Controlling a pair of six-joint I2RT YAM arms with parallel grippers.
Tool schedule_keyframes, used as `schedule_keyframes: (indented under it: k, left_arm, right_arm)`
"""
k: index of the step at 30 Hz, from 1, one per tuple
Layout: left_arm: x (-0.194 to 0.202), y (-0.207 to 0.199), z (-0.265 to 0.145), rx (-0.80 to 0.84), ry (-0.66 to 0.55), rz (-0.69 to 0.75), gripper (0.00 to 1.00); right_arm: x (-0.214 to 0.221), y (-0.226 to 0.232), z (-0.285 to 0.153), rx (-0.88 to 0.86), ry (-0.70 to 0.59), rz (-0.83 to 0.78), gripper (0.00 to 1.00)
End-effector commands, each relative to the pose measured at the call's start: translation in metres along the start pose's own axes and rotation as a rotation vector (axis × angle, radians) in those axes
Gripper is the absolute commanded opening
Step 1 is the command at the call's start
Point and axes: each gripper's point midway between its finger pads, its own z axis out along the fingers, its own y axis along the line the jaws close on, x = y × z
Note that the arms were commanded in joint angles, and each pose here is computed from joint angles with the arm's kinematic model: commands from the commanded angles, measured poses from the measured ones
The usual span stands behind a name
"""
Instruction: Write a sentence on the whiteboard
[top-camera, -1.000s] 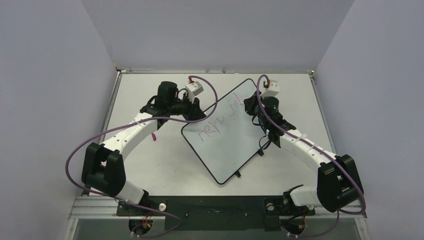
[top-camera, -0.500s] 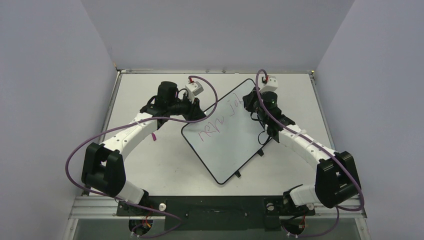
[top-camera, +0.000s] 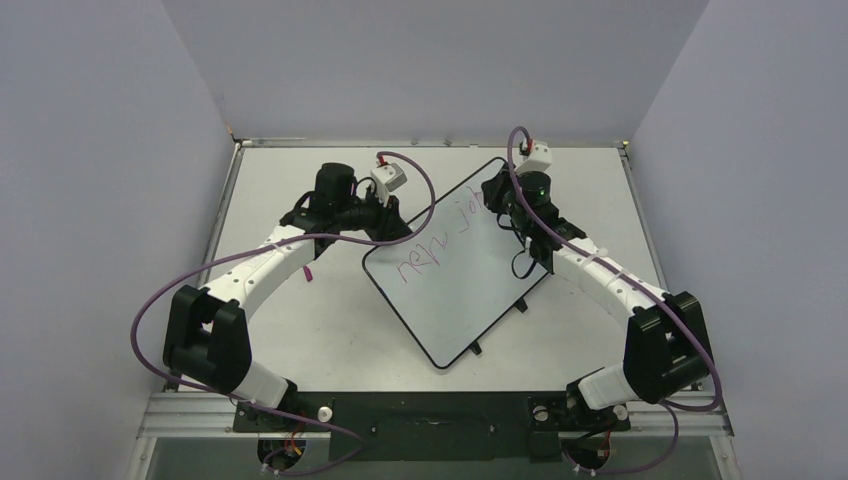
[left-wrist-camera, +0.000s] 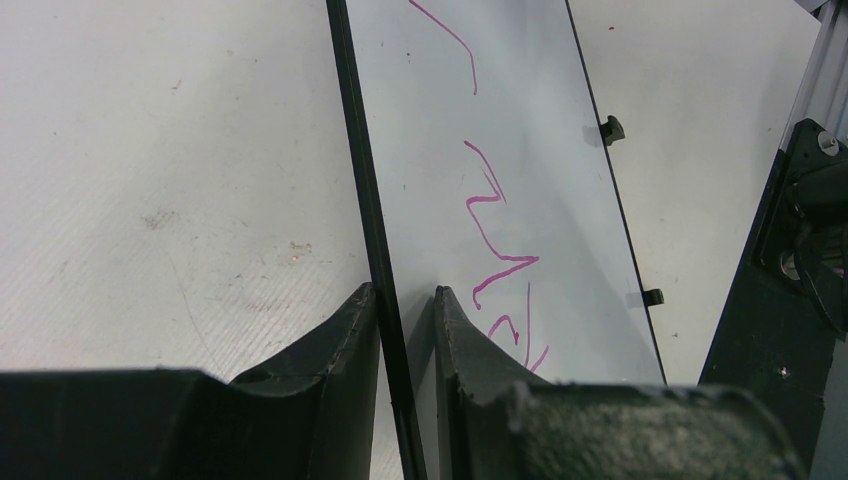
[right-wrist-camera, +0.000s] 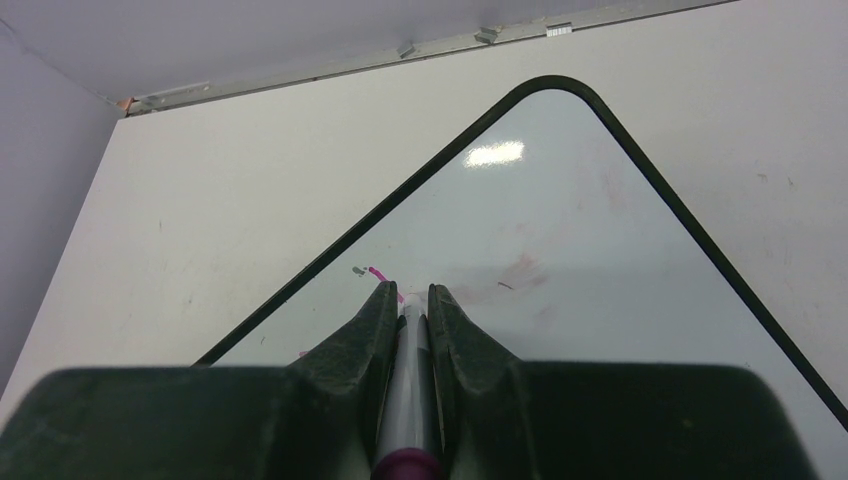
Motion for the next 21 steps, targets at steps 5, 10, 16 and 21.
schedule_keyframes:
  k: [5, 10, 16, 21]
  left_arm:
    - [-0.014, 0.001, 0.002, 0.005, -0.048, 0.130, 0.00]
    - [-0.014, 0.001, 0.002, 0.007, -0.048, 0.130, 0.00]
    - [-0.014, 0.000, 0.001, 0.007, -0.047, 0.130, 0.00]
    - [-0.015, -0.001, 0.001, 0.007, -0.050, 0.132, 0.00]
  right_arm:
    - [-0.008, -0.004, 0.003, 0.019, -0.010, -0.029, 0.00]
    - [-0.003, -0.014, 0.001, 0.051, -0.005, -0.029, 0.00]
    - [0.005, -0.022, -0.004, 0.074, 0.002, -0.031, 0.00]
    - [0.010, -0.027, -0.008, 0.086, 0.010, -0.034, 0.00]
